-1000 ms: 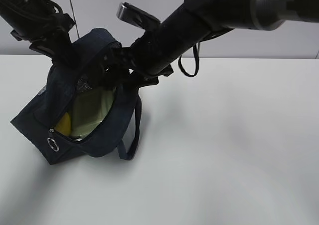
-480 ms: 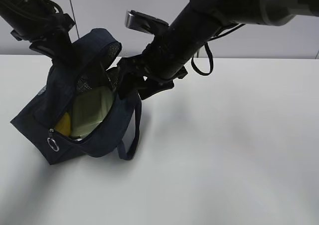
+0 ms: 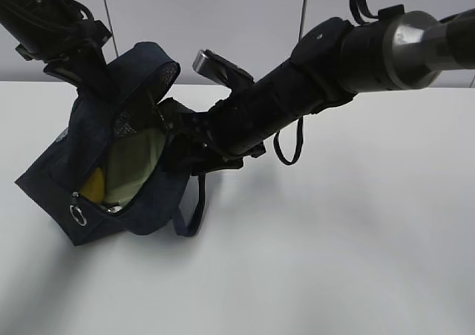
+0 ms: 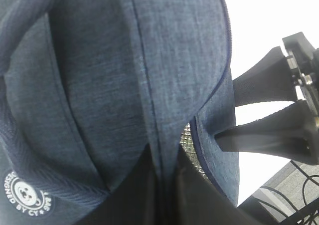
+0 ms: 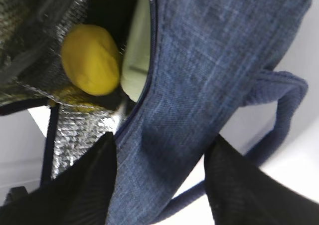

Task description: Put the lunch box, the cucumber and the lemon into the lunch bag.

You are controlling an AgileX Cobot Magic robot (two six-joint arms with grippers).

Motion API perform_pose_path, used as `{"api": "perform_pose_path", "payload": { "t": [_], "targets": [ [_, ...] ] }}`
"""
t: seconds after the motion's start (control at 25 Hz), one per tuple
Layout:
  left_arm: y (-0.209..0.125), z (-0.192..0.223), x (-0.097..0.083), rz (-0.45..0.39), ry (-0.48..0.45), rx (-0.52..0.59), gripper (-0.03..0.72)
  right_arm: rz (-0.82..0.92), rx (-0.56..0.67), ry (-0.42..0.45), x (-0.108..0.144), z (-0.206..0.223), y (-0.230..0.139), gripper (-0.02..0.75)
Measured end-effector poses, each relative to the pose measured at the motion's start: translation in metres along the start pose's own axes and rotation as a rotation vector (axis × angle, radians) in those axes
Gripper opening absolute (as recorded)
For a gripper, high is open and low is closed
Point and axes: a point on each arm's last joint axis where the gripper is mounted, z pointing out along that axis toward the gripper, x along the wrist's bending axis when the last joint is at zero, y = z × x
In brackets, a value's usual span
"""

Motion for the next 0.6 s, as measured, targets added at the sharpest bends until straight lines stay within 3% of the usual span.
{"api": "perform_pose_path", "payload": {
  "t": [0.16,0.44,0.6],
  "targets": [
    [0.000,0.000,0.000,0.001,0.002,0.001,0.002,0.016,-0.015,0.023,-0.002,0.004,-0.001,0.349],
    [0.000,0.000,0.000,0.001,0.002,0.001,0.002,0.057,-0.012,0.020,-0.013,0.015,-0.004,0.052],
    [0.000,0.000,0.000,0.001,0.003,-0.001,0.002,0.073,-0.022,0.020,-0.018,0.010,-0.001,0.003]
  ]
}}
